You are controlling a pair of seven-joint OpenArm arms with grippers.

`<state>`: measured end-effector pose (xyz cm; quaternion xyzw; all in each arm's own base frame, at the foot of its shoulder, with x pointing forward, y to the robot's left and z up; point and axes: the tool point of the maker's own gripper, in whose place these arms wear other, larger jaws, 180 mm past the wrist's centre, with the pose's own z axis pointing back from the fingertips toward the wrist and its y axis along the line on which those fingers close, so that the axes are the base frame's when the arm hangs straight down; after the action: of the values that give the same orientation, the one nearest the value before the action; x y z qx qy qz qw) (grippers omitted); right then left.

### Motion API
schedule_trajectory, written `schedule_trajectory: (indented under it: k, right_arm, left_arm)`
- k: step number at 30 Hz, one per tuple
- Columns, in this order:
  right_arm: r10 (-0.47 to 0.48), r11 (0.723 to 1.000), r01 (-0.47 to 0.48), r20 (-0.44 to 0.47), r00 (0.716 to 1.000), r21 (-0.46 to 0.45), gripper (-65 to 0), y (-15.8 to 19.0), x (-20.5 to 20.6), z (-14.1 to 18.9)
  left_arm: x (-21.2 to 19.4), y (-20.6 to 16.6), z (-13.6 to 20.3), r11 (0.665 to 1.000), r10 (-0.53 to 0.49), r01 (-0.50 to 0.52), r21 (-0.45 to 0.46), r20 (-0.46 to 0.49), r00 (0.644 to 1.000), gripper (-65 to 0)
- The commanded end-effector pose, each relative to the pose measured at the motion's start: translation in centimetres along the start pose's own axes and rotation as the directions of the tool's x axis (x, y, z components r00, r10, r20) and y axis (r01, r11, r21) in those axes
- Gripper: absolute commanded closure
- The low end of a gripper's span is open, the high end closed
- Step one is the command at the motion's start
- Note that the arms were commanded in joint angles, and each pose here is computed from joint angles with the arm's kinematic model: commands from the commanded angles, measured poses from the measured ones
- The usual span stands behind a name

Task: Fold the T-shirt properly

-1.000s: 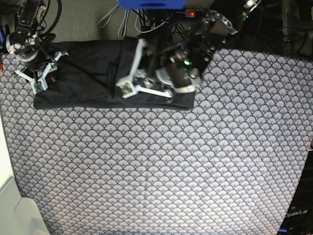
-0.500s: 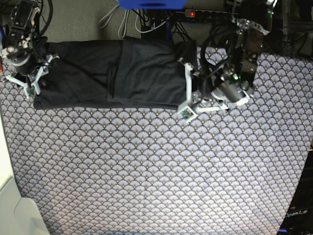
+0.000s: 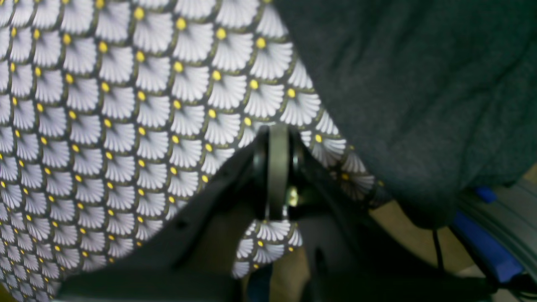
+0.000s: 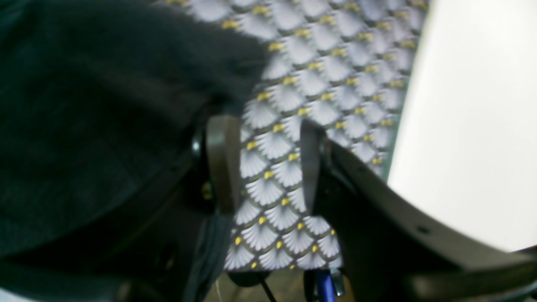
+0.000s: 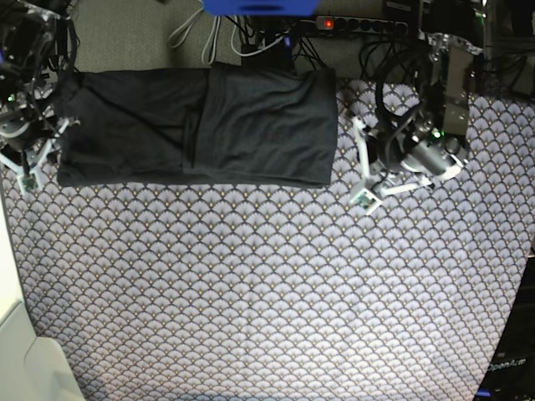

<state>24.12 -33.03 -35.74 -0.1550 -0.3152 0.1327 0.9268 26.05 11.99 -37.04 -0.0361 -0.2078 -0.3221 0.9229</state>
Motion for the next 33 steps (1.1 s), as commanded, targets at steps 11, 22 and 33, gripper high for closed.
schedule_trajectory:
  k: [11, 22, 33]
  right_arm:
    - [-0.032, 0.999, 0.032, -0.008, 0.999, -0.009, -35.6, -0.1, -0.4, 0.4]
    - [-0.061, 0.998, 0.061, -0.151, 0.987, -0.005, -42.7, 0.1, -2.6, 0.5]
    - [-0.093, 0.993, 0.101, -0.129, 0.987, 0.059, -42.7, 1.5, -2.5, 0.5]
  left_arm:
    - [1.0, 0.2, 0.3, 1.0, -0.01, 0.01, 0.006, 0.03, 0.999, -0.3]
    - [1.0, 0.4, 0.4, 1.0, -0.01, 0.009, 0.011, 0.03, 0.999, -0.3]
    - [1.0, 0.3, 0.3, 1.0, -0.01, 0.009, 0.009, 0.03, 1.0, -0.3]
